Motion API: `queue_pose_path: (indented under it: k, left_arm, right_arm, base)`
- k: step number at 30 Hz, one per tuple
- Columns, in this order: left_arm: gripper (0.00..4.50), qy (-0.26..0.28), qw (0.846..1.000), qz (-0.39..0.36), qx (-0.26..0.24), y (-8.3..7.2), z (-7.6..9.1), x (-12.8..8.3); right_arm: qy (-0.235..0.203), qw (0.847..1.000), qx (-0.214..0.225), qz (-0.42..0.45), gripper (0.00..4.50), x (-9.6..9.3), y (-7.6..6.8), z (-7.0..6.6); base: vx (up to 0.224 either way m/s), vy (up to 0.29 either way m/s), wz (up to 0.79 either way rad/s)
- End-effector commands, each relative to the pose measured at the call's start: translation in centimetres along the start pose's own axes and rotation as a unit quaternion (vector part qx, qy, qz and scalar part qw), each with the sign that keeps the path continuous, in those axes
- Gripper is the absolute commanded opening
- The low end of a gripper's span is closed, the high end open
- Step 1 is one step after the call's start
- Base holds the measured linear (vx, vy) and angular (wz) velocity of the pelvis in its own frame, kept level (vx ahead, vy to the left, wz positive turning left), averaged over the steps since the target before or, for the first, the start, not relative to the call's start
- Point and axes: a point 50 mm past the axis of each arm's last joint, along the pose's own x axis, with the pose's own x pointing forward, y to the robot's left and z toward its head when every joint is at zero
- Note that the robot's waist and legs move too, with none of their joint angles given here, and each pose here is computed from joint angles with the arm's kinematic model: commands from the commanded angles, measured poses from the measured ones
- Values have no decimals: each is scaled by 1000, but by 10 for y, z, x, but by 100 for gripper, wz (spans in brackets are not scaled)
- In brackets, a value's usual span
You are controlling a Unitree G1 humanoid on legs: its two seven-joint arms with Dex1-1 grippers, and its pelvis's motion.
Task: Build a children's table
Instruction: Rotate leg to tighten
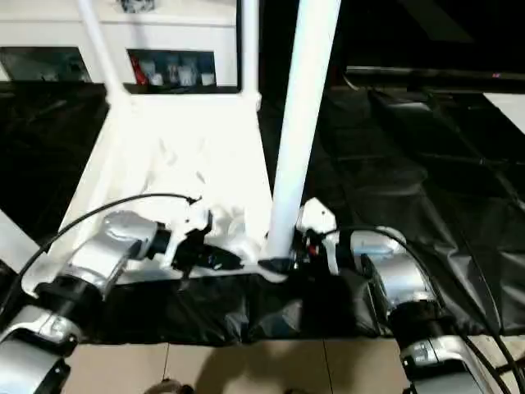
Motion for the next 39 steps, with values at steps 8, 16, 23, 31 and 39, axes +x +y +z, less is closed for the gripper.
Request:
queue_pose_path:
  k: [8,16,23,31,39]
  left_arm:
    - [0,-40,998,48,30,9,23,14]
    - [0,-44,979,197,16,30,38,34]
    - [0,-50,972,229,18,31,47,54]
    - [0,-60,979,189,40,26,46,51]
    - [0,-52,992,107,39,17,31,33]
  right_arm:
    - [-14,1000,12,5,261,16,4,0]
    - [-49,973,85,-209,261,51,-21,-1]
    - [-32,948,118,-293,261,74,-28,1]
    - [-64,962,88,-249,380,66,-30,13]
    - [-54,990,27,-130,387,37,-19,10]
  base:
    - [0,0,0]
    - [0,0,0]
    - [0,0,0]
    - [0,0,0]
    - [0,0,0]
